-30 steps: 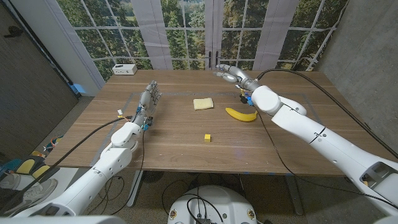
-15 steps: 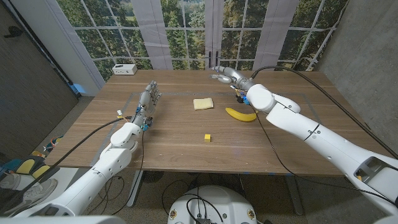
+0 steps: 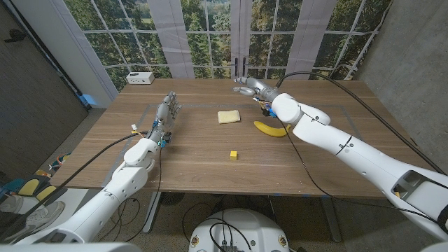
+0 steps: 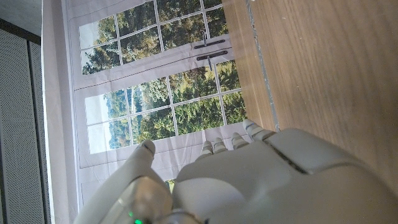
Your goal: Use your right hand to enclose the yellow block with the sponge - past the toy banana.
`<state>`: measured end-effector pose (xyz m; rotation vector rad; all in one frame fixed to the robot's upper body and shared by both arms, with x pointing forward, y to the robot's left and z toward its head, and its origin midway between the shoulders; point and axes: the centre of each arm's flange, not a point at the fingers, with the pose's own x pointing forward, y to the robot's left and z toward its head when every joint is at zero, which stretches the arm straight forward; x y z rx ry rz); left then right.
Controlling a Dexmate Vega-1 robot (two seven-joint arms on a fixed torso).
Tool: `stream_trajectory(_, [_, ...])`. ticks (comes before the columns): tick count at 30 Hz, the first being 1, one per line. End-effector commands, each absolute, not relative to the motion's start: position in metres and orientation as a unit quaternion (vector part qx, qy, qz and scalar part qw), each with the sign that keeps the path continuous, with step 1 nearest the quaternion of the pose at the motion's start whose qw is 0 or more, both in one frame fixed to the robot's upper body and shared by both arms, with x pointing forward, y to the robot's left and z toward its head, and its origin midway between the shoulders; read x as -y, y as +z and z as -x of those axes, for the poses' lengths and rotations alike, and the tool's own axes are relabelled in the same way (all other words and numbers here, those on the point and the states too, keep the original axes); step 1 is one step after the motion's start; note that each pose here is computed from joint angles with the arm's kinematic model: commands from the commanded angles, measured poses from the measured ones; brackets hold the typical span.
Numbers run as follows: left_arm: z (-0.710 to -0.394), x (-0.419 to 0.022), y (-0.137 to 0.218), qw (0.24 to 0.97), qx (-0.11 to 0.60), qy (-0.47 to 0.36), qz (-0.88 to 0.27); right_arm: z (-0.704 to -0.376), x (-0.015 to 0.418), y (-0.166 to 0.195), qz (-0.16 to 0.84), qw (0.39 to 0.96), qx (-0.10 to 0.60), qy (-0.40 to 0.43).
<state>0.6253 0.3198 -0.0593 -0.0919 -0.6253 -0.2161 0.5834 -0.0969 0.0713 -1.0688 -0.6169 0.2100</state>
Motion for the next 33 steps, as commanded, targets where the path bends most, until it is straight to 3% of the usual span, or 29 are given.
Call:
stream_trajectory(1, [-0.626, -0.322, -0.058, 0.945, 0.306, -0.105, 0.044, -0.587, 0.084, 0.068, 0.53, 0.795, 0.277, 0.095])
stream_trajectory(33, [-0.622, -0.329, -0.062, 0.945, 0.308, -0.105, 0.043, -0.594, 0.047, 0.051, 0.586, 0.763, 0.259, 0.089])
